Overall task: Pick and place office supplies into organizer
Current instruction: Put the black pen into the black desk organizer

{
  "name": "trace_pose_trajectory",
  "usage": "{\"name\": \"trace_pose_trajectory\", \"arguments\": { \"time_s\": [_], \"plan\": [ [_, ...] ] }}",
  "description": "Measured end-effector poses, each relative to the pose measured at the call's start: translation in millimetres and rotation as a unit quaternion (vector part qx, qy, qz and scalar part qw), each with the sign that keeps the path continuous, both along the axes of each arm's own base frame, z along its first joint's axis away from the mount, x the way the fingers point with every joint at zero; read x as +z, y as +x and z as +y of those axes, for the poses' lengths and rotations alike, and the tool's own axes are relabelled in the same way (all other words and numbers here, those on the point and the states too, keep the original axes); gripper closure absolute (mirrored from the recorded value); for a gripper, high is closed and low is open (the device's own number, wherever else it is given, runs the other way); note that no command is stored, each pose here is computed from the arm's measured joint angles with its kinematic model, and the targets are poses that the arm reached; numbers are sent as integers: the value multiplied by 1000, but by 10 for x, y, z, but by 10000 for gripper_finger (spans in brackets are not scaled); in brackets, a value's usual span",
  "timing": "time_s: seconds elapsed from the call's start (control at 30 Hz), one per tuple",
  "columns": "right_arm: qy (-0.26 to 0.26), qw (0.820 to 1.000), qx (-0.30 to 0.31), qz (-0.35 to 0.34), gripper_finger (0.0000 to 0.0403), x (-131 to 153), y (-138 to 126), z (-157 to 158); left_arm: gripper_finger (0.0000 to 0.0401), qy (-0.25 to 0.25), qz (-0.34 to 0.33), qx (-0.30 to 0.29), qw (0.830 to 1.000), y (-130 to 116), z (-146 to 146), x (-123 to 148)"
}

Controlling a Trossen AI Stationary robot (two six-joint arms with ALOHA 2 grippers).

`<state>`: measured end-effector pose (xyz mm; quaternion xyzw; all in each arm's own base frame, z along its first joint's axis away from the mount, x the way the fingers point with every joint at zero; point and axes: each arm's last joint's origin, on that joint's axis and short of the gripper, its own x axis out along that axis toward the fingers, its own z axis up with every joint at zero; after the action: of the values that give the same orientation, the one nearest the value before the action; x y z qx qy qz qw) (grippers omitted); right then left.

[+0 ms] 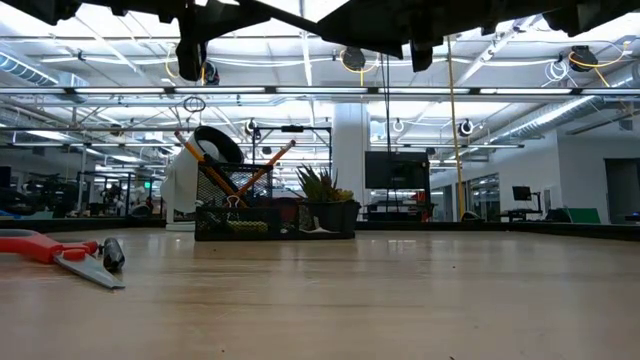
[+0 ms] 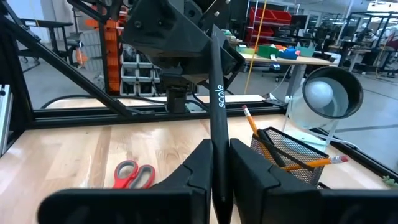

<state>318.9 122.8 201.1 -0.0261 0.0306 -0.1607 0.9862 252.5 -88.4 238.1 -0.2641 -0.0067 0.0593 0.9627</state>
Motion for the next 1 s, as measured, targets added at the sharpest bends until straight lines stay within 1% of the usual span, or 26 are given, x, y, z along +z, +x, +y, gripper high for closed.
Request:
{"name": "trace_pose_trajectory", "arguments": {
  "time_s": [0.17,0.37,0.57,0.67,0.77,0.9,1.0],
  "plan": [
    [-4,1000,0,0,372,3,0,1,299,2,1,0,1000,0,0,-2],
    [-3,1000,0,-1,361,4,0,1,330,7,2,0,1000,0,-1,-2],
    [0,1000,-1,0,362,1,0,-1,363,7,2,3,1000,-2,-3,-2],
    [3,1000,-3,-1,356,0,0,-3,367,14,3,3,1000,-2,-2,-2],
    [0,1000,-4,6,342,-13,-8,12,357,11,6,7,1000,-4,-2,-9],
    [-7,999,-1,34,324,-73,-25,37,349,11,6,11,1000,-7,-9,-10],
    [-19,998,-2,62,312,-128,-36,34,355,11,6,15,1000,-8,-6,-10]
  ]
}}
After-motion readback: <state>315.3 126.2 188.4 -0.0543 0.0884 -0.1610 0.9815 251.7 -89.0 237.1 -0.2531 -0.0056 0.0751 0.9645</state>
